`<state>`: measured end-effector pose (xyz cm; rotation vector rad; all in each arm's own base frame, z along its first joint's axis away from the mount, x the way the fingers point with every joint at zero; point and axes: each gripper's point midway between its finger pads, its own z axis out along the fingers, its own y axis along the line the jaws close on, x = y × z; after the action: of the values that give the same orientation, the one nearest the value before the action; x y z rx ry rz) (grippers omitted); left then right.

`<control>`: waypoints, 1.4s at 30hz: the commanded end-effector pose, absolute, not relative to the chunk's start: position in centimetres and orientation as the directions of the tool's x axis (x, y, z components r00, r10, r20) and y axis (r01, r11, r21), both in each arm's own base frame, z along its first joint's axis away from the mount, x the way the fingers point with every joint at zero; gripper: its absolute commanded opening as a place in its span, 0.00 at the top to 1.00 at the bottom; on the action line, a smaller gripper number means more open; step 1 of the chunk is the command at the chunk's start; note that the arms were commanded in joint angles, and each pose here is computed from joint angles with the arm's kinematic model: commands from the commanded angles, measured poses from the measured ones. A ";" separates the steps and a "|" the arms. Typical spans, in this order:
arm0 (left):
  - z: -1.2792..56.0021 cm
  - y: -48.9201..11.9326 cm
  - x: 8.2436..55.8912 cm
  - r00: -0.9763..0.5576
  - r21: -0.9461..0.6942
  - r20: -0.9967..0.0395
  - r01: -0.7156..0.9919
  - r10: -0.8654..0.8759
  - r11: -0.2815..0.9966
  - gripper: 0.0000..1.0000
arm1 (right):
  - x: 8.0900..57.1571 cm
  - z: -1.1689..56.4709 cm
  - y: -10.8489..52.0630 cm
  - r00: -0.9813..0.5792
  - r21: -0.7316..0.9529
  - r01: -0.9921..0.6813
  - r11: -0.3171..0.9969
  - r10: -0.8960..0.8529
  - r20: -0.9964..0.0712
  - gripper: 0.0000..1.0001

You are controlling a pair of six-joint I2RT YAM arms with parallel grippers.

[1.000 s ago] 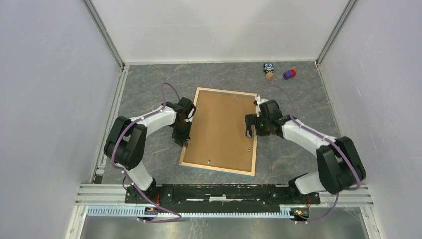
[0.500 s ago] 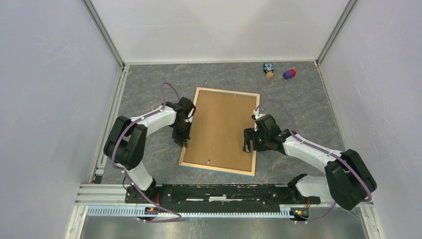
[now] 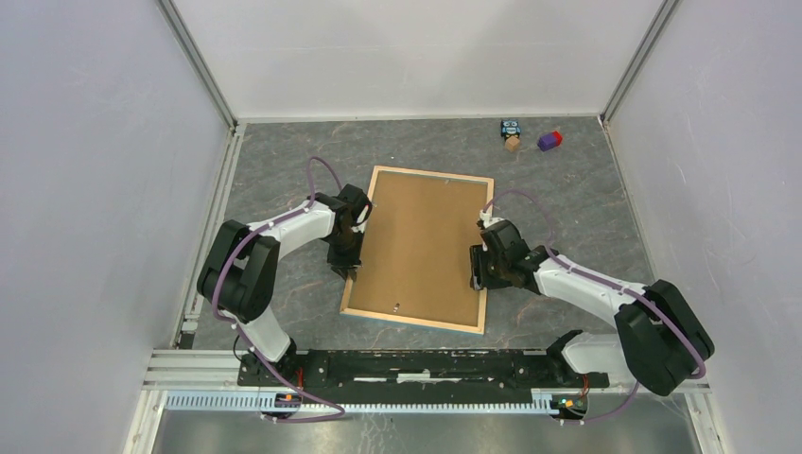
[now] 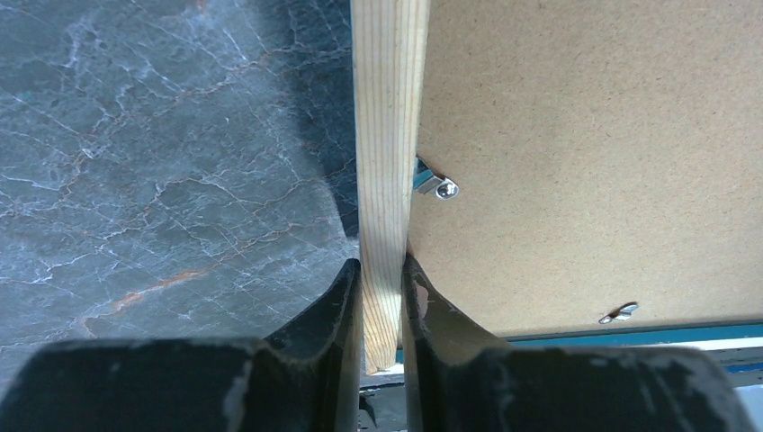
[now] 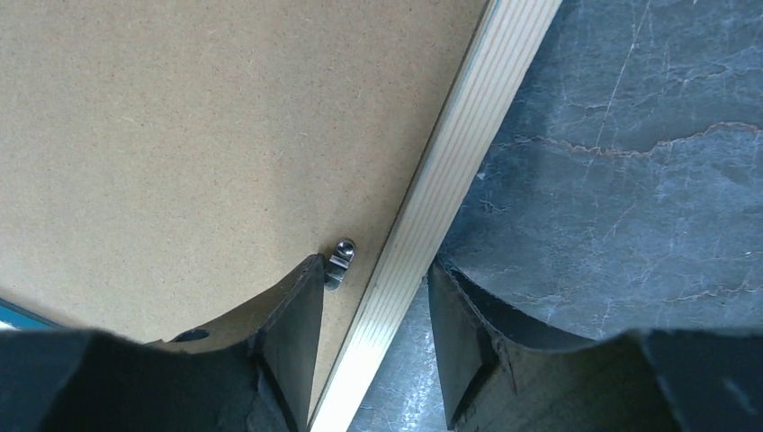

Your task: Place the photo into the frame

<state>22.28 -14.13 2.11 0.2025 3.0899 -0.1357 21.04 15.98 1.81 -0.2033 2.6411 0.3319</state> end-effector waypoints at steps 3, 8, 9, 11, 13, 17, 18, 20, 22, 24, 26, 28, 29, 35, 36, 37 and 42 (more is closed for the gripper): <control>2.3 -15.2 23.0 -0.994 -0.124 -0.067 0.095 0.087 0.988 0.98 | 21.2 1.4 16.1 -0.877 0.149 -0.211 0.966 -0.119 -0.465 0.48; 2.3 -15.1 23.0 -0.994 -0.122 -0.068 0.095 0.087 0.988 0.98 | 21.1 1.2 15.5 -0.874 0.101 -0.222 0.970 -0.152 -0.461 0.57; 2.3 -15.2 23.0 -0.994 -0.123 -0.068 0.096 0.088 0.988 0.98 | 21.1 1.2 15.4 -0.872 0.096 -0.229 0.969 -0.160 -0.463 0.60; 2.3 -15.2 23.0 -0.994 -0.124 -0.067 0.095 0.088 0.988 0.98 | 21.2 1.2 15.3 -0.866 0.086 -0.238 0.967 -0.171 -0.470 0.66; 2.4 -15.2 23.0 -0.994 -0.125 -0.069 0.096 0.088 0.987 0.98 | 21.4 1.2 15.2 -0.862 0.077 -0.245 0.966 -0.181 -0.473 0.72; 2.3 -15.1 23.0 -0.994 -0.122 -0.067 0.094 0.086 0.988 0.98 | 22.0 1.5 15.4 -0.854 0.065 -0.254 0.965 -0.192 -0.483 0.75; 2.3 -15.2 23.0 -0.994 -0.120 -0.068 0.096 0.088 0.988 0.98 | 22.1 1.5 15.5 -0.851 0.065 -0.259 0.964 -0.196 -0.487 0.75; 2.3 -15.1 23.0 -0.994 -0.119 -0.068 0.095 0.087 0.988 0.98 | 22.5 1.7 15.7 -0.844 0.066 -0.266 0.962 -0.199 -0.497 0.75; 2.2 -15.1 22.9 -0.994 -0.117 -0.066 0.094 0.087 0.989 0.98 | 22.7 1.7 16.0 -0.844 0.068 -0.270 0.960 -0.202 -0.497 0.76; 2.2 -15.1 23.0 -0.994 -0.118 -0.065 0.094 0.086 0.989 0.98 | 22.6 1.5 16.2 -0.848 0.077 -0.279 0.957 -0.208 -0.487 0.72; 2.2 -15.1 22.9 -0.994 -0.117 -0.065 0.095 0.088 0.989 0.98 | 22.3 1.2 16.4 -0.853 0.090 -0.287 0.954 -0.212 -0.477 0.63; 2.2 -15.0 22.9 -0.994 -0.115 -0.066 0.095 0.087 0.989 0.98 | 22.0 1.3 16.5 -0.852 0.101 -0.296 0.950 -0.215 -0.478 0.59; 2.2 -15.0 22.9 -0.994 -0.115 -0.066 0.094 0.087 0.989 0.98 | 21.9 1.4 16.4 -0.851 0.101 -0.300 0.949 -0.218 -0.477 0.59; 2.3 -15.2 23.0 -0.994 -0.121 -0.068 0.095 0.087 0.988 0.98 | 22.8 3.6 16.4 -0.829 0.099 -0.298 0.950 -0.206 -0.520 0.46; 2.3 -15.1 23.0 -0.994 -0.119 -0.067 0.094 0.086 0.988 0.98 | 23.0 3.8 16.4 -0.828 0.095 -0.295 0.951 -0.205 -0.522 0.45; 2.3 -15.1 23.0 -0.994 -0.118 -0.068 0.096 0.088 0.988 0.98 | 23.1 4.1 16.4 -0.827 0.096 -0.294 0.951 -0.203 -0.525 0.44; 2.2 -15.1 22.9 -0.994 -0.115 -0.067 0.098 0.090 0.989 0.98 | 23.5 4.6 15.9 -0.826 0.086 -0.277 0.957 -0.192 -0.530 0.48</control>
<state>22.24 -13.67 2.11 0.1900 3.0967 -0.1135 22.03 15.68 2.37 -0.3431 2.6300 0.2148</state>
